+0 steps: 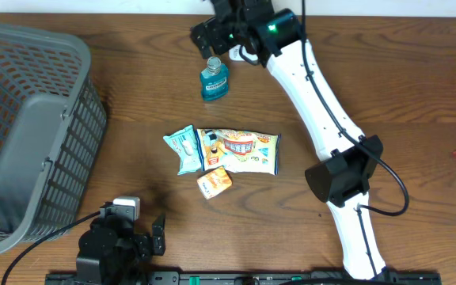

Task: Scan the item barcode
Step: 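Carry the mouthwash bottle up toward the white scanner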

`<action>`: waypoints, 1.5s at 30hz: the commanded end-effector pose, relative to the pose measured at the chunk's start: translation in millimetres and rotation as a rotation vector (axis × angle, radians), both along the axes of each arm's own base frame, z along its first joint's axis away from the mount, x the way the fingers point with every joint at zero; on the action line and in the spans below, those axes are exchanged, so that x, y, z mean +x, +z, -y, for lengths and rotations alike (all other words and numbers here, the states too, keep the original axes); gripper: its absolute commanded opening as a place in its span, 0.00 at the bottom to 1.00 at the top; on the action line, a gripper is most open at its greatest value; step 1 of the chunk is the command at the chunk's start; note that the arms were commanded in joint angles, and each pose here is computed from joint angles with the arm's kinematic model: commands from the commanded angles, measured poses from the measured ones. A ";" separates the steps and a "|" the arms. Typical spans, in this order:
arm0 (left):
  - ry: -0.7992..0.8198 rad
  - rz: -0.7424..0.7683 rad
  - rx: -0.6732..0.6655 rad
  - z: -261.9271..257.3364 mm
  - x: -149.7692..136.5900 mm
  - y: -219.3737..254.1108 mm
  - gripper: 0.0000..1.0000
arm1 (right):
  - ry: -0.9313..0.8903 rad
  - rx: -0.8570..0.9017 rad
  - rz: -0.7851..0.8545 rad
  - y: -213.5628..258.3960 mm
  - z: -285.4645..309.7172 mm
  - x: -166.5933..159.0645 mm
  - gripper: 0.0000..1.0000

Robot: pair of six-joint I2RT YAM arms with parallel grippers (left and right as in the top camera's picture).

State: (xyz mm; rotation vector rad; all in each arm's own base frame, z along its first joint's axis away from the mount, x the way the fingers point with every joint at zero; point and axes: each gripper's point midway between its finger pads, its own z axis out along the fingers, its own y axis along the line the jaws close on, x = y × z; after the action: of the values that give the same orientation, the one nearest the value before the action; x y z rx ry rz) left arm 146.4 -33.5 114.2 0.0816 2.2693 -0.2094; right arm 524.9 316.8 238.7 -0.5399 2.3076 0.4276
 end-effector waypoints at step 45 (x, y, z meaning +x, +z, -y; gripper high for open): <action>-0.017 0.004 -0.004 2.6 -0.9 1.6 0.98 | -0.934 0.154 0.153 -76.1 -34.9 -45.3 0.99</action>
State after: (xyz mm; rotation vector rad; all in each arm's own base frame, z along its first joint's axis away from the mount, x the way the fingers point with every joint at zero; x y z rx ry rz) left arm 146.4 -33.5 114.2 0.0816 2.2693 -0.2094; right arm 468.7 371.3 163.8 0.5230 2.1287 0.1587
